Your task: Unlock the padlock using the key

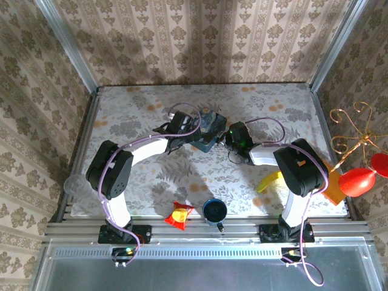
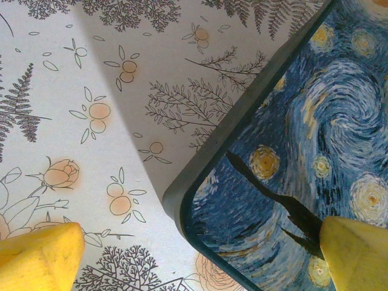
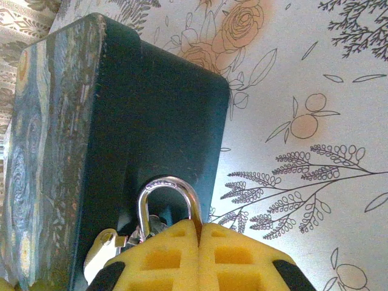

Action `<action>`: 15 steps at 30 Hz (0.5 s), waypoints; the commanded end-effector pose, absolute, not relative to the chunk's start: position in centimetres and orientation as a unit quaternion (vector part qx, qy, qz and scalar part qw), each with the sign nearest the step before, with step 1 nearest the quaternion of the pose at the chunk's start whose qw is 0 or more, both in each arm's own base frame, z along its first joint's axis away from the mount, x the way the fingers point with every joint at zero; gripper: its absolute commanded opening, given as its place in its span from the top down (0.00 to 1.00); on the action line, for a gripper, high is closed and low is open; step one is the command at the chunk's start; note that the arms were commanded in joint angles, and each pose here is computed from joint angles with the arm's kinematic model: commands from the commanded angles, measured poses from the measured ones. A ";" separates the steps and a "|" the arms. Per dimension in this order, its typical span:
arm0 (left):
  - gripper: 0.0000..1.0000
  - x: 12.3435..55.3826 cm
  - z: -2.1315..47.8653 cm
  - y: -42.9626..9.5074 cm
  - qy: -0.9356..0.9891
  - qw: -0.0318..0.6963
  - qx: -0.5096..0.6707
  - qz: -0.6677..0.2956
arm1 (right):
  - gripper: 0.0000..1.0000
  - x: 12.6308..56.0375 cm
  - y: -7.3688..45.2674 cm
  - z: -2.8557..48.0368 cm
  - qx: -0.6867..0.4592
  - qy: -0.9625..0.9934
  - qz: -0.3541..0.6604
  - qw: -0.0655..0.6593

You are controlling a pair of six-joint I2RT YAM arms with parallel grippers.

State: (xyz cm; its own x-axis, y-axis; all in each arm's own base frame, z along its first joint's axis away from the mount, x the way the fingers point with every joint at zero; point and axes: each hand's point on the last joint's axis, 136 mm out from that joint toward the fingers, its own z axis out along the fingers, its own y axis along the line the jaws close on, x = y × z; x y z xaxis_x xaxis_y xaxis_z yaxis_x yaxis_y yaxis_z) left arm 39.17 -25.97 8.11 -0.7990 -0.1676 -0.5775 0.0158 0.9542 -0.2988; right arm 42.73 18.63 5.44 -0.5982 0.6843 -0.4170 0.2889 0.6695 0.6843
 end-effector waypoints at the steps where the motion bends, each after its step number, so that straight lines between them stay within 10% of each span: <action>1: 0.00 35.2 3.2 -22.4 0.971 0.228 -0.015 -0.062 | 1.00 44.1 18.4 7.5 0.299 0.827 0.294 0.374; 15: 0.00 35.3 3.4 -21.1 0.971 0.232 -0.025 -0.051 | 1.00 43.8 17.6 8.2 0.296 0.828 0.286 0.381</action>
